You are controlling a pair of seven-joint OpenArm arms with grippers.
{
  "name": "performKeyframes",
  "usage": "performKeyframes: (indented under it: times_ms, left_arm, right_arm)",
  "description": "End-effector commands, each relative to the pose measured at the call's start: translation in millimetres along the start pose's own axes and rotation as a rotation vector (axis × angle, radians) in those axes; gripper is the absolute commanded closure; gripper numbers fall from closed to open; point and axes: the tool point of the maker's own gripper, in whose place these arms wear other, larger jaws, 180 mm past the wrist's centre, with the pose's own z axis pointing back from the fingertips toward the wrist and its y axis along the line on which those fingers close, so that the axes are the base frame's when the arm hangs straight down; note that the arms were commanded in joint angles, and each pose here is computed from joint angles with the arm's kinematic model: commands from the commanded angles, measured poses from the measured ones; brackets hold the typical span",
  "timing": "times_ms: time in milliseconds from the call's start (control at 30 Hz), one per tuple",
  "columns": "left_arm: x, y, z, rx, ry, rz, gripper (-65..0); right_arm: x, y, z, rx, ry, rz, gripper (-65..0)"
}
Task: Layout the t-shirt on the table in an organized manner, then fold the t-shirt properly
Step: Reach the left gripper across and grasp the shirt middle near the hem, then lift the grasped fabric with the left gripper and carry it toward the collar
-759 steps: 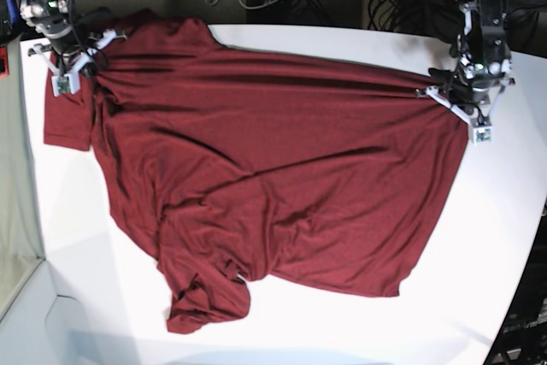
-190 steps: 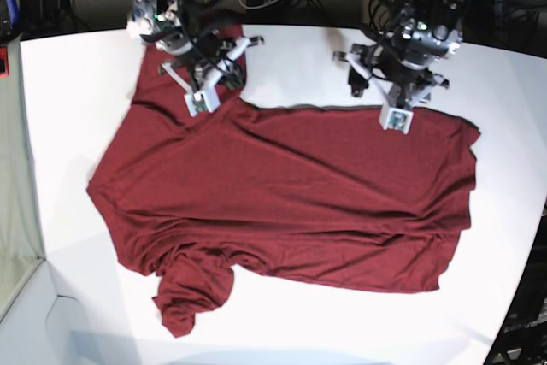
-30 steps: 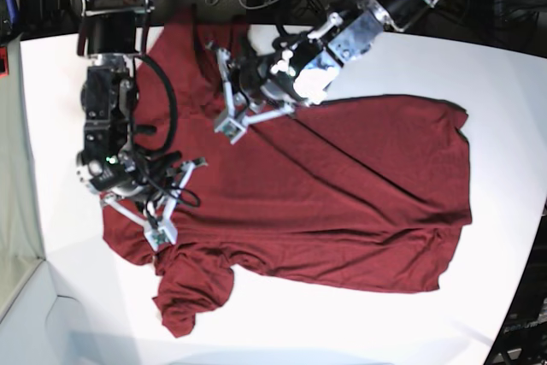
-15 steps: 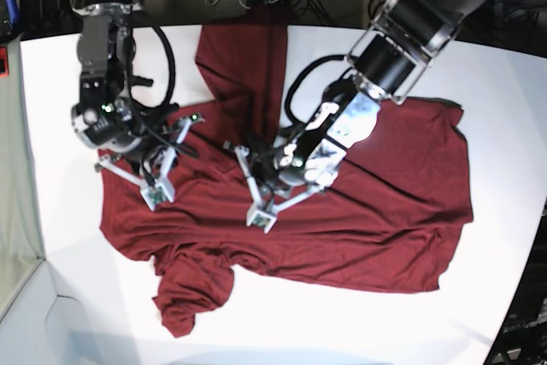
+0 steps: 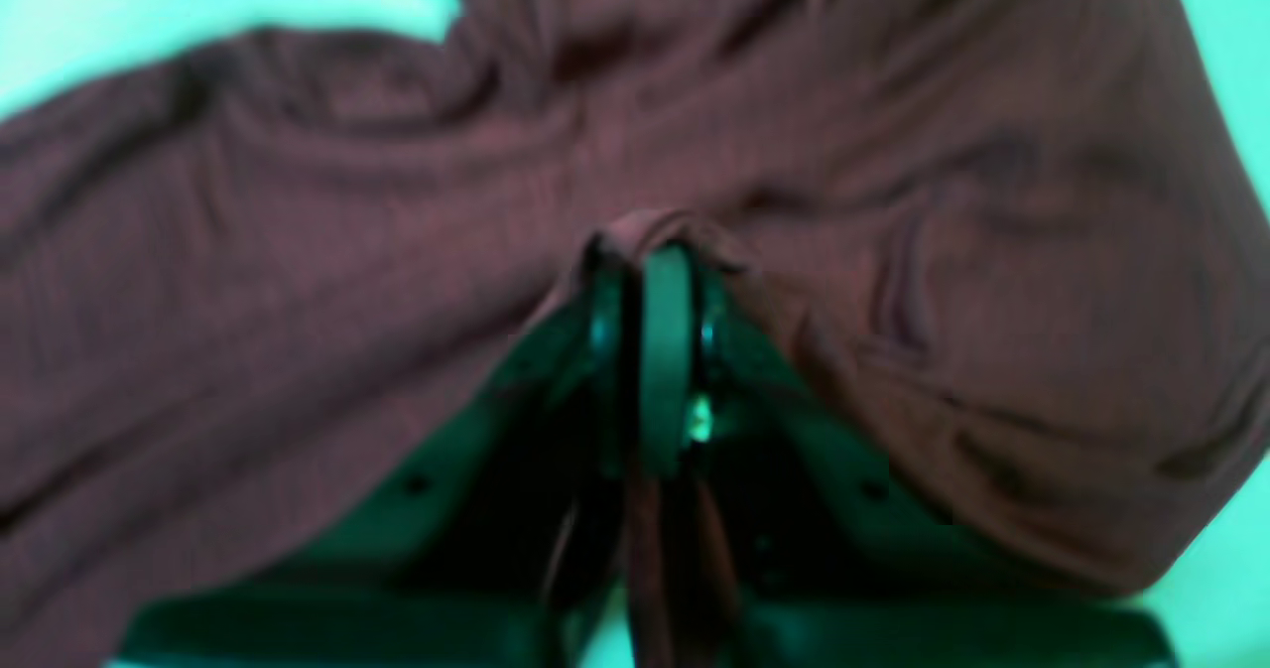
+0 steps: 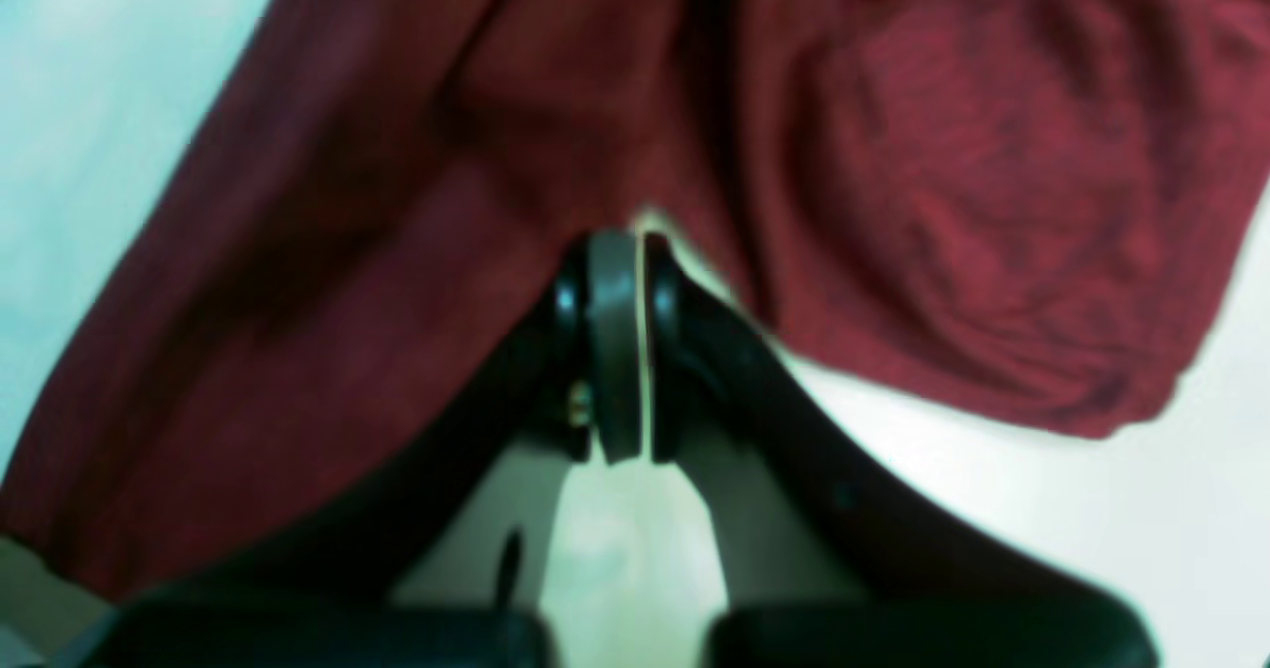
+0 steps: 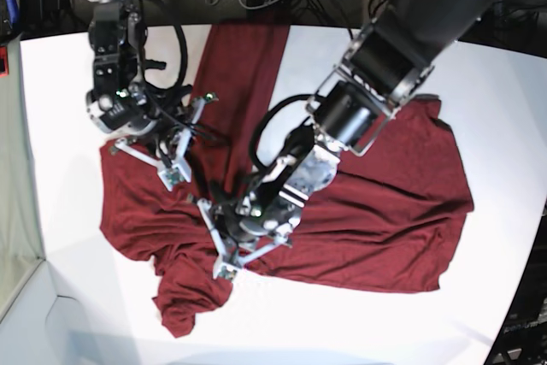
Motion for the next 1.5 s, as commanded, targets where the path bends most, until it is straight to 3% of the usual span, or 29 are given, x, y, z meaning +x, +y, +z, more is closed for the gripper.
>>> performKeyframes:
  times_ms: [0,167,433,733,867,933,1067,1167,1333,1467]
  left_arm:
    - [39.2,-0.4,3.8,0.004,-0.096,-0.010,-0.3]
    - [83.4,24.0,6.1,0.056,-0.194,-0.032,-0.3]
    - [107.4,33.6,10.9,0.079,-0.225,-0.053,-0.2]
    - [105.7,34.4,10.3,0.082,-0.218,-0.055,-0.5]
    - [102.0,30.3,9.8,0.068,-0.211,-0.051,-1.3]
    - [93.9,28.7,7.6,0.063,-0.197,-0.046,-6.5]
    - [71.1,26.3,3.4,0.060,-0.123,-0.031,-31.2]
    - [61.0,23.7,7.4,0.045,-0.104,-0.029,-43.8]
    - [57.9,7.0,38.0,-0.021,-0.120,-0.024,-48.5]
    - [33.3,-23.4,70.2,-0.138,-0.090,0.087,-48.5]
  right_arm:
    - [11.9,-3.9,3.7,-0.009,-0.040,0.008,0.0]
    - [10.3,-3.8,3.6,-0.009,-0.036,0.008,0.0]
    - [1.8,3.5,2.9,0.006,-0.018,0.008,0.0]
    - [-18.4,76.1,-3.8,0.159,0.032,0.107,0.0]
    - [-26.2,91.8,-3.6,0.192,0.046,0.110,0.0]
    - [-26.6,92.5,-3.5,0.194,0.047,0.109,0.0]
    - [-30.0,97.0,-3.3,0.204,0.054,0.117,0.0]
    - [-33.0,97.7,-3.1,0.206,0.060,0.117,0.0]
    - [-34.3,94.1,-3.1,0.197,0.063,0.116,0.0]
    - [-34.6,68.6,-1.2,0.142,0.050,0.123,0.0]
